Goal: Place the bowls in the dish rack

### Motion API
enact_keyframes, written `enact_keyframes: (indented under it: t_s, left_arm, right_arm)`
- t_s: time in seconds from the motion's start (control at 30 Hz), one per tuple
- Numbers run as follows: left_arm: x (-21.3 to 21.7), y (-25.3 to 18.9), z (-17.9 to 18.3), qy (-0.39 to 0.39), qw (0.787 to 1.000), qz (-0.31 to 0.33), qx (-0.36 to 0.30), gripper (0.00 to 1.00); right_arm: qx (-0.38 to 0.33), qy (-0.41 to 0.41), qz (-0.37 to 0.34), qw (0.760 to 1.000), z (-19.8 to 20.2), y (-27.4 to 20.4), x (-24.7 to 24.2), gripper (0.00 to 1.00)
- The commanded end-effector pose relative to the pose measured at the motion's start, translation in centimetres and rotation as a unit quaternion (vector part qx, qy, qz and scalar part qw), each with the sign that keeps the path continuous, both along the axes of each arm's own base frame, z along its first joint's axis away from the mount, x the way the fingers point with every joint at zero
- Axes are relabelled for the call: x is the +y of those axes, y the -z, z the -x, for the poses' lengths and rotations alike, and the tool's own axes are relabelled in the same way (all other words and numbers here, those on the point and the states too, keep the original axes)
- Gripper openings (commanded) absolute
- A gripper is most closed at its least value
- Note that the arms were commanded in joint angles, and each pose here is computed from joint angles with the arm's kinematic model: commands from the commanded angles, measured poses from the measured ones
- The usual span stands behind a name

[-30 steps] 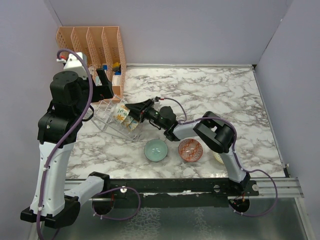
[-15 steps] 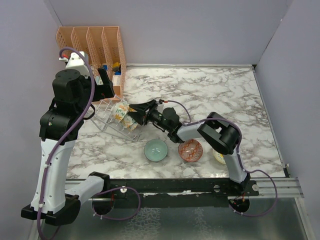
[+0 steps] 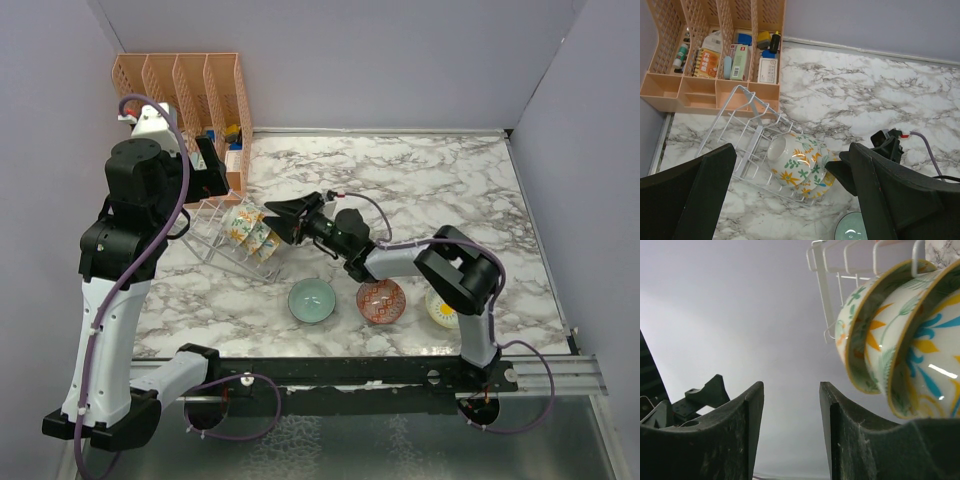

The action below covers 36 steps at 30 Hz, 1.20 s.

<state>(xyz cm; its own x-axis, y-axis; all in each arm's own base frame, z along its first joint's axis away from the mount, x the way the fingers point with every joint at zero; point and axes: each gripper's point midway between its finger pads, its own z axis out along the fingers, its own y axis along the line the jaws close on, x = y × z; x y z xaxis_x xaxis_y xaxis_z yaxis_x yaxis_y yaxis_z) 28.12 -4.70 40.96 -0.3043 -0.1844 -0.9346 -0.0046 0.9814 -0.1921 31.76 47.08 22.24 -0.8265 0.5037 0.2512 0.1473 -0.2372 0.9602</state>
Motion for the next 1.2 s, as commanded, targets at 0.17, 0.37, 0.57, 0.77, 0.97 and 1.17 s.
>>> enact_keyframes:
  t_s: [0.17, 0.37, 0.57, 0.77, 0.97, 1.17]
  left_arm:
    - [0.1, 0.0, 0.6, -0.001, 1.0, -0.001, -0.003, 0.99]
    - [-0.3, 0.6, 0.5, 0.01, 1.0, 0.001, 0.004, 0.99]
    - [-0.5, 0.6, 0.2, 0.013, 1.0, 0.002, 0.001, 0.99]
    - [-1.4, 1.5, -0.1, 0.029, 0.999, 0.016, 0.013, 0.99]
    - [-1.4, 2.1, 0.0, 0.029, 0.999, 0.015, 0.017, 0.99]
    - [-0.9, 1.8, 0.3, 0.023, 1.0, 0.005, 0.013, 0.99]
  right_arm:
    - [-0.041, 0.009, 0.103, 0.994, 1.0, -1.2, -4.4, 0.49]
    - [-0.033, 0.019, 0.353, 0.935, 1.0, 2.4, -12.5, 0.61]
    - [-0.001, 0.041, 0.627, 0.778, 2.7, 4.6, -26.2, 0.79]
    - [0.116, 0.005, 0.745, 0.657, 7.3, 7.3, -35.7, 0.84]
    - [0.215, -0.028, 0.763, 0.608, 11.3, 11.2, -39.8, 0.83]
    - [0.238, -0.019, 0.773, 0.588, 11.5, 13.5, -41.6, 0.76]
